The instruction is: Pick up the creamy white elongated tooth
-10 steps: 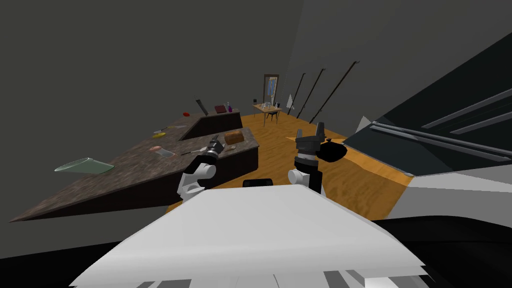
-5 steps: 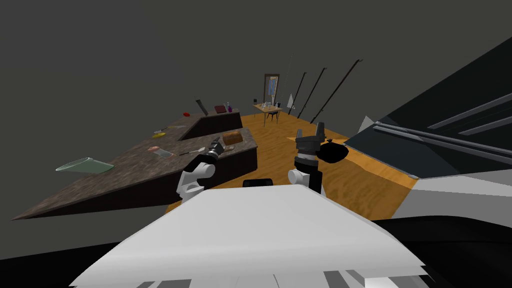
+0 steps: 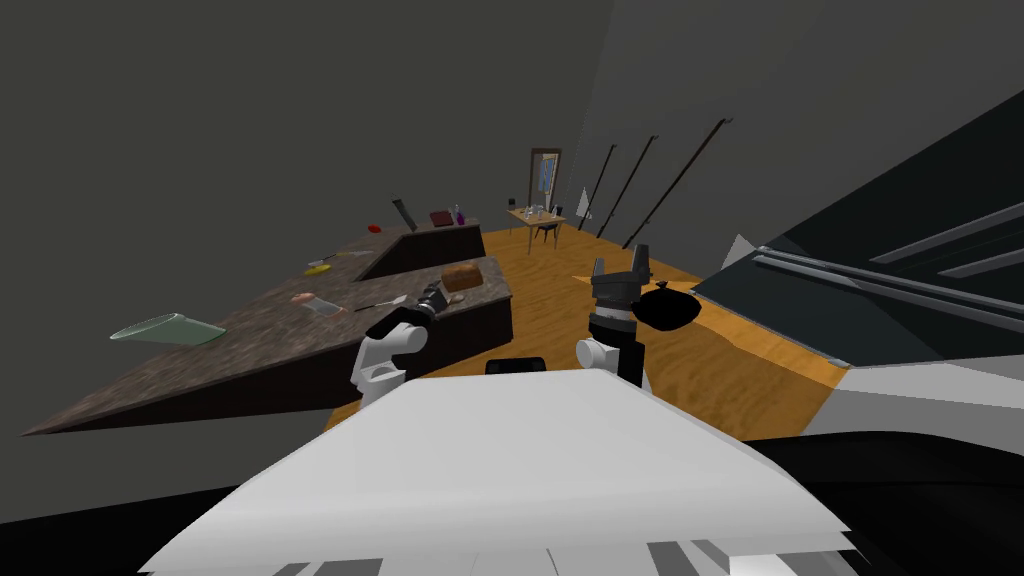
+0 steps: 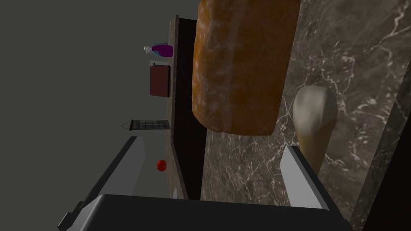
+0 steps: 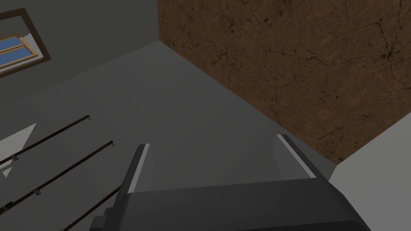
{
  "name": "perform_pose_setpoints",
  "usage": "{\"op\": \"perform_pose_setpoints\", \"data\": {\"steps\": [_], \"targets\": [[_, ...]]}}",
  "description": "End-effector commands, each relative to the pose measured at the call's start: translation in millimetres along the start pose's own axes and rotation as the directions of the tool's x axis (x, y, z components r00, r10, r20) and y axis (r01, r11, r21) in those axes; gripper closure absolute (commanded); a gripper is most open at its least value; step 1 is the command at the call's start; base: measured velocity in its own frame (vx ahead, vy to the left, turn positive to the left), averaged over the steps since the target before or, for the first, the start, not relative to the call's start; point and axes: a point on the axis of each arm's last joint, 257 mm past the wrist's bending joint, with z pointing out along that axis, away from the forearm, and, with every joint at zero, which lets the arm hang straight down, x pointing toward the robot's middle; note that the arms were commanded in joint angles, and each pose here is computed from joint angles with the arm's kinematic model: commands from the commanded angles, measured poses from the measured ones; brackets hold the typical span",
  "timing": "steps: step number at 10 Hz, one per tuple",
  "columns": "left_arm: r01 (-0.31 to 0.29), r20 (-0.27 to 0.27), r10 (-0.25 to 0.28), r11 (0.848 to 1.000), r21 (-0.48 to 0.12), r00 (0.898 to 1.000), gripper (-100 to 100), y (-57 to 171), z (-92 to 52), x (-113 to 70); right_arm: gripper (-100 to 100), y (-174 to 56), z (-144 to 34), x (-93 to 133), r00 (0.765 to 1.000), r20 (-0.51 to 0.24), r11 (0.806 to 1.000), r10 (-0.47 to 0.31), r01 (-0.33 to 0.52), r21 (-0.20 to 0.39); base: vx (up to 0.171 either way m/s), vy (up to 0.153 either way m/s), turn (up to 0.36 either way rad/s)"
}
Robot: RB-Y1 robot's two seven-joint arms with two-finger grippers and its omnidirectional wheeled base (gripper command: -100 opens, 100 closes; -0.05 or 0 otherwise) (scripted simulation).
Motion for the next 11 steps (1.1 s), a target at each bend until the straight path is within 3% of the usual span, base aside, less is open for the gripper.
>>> {"op": "perform_pose_setpoints", "data": {"steps": [1, 5, 9, 10, 11], "targets": [[0.006, 0.008, -0.005, 0.999, -0.045, 1.0, -100, 11, -1.1, -5.7, 0, 0, 0.0, 0, 1.0, 0.0, 1.0, 0.0, 0.0, 0.0, 0.044, -0.044, 0.024], [0.025, 0.041, -0.019, 0.989, -0.148, 0.999, -100, 35, -2.0, -24.7, 0, 0, 0.0, 0, 1.0, 0.0, 1.0, 0.0, 0.0, 0.0, 0.063, -0.048, 0.028], [0.046, 0.08, -0.027, 0.969, -0.243, 0.996, -100, 58, -6.4, -46.1, 0, 0, 0.0, 0, 1.0, 0.0, 1.0, 0.0, 0.0, 0.0, 0.063, -0.034, 0.024], [0.056, 0.101, -0.029, 0.958, -0.282, 0.994, -100, 68, -9.6, -57.2, 0, 0, 0.0, 0, 1.0, 0.0, 1.0, 0.0, 0.0, 0.0, 0.072, -0.044, 0.028], [0.057, 0.101, -0.029, 0.957, -0.286, 0.994, -100, 69, -9.9, -57.3, 0, 0, 0.0, 0, 1.0, 0.0, 1.0, 0.0, 0.0, 0.0, 0.06, -0.029, 0.016]]}}
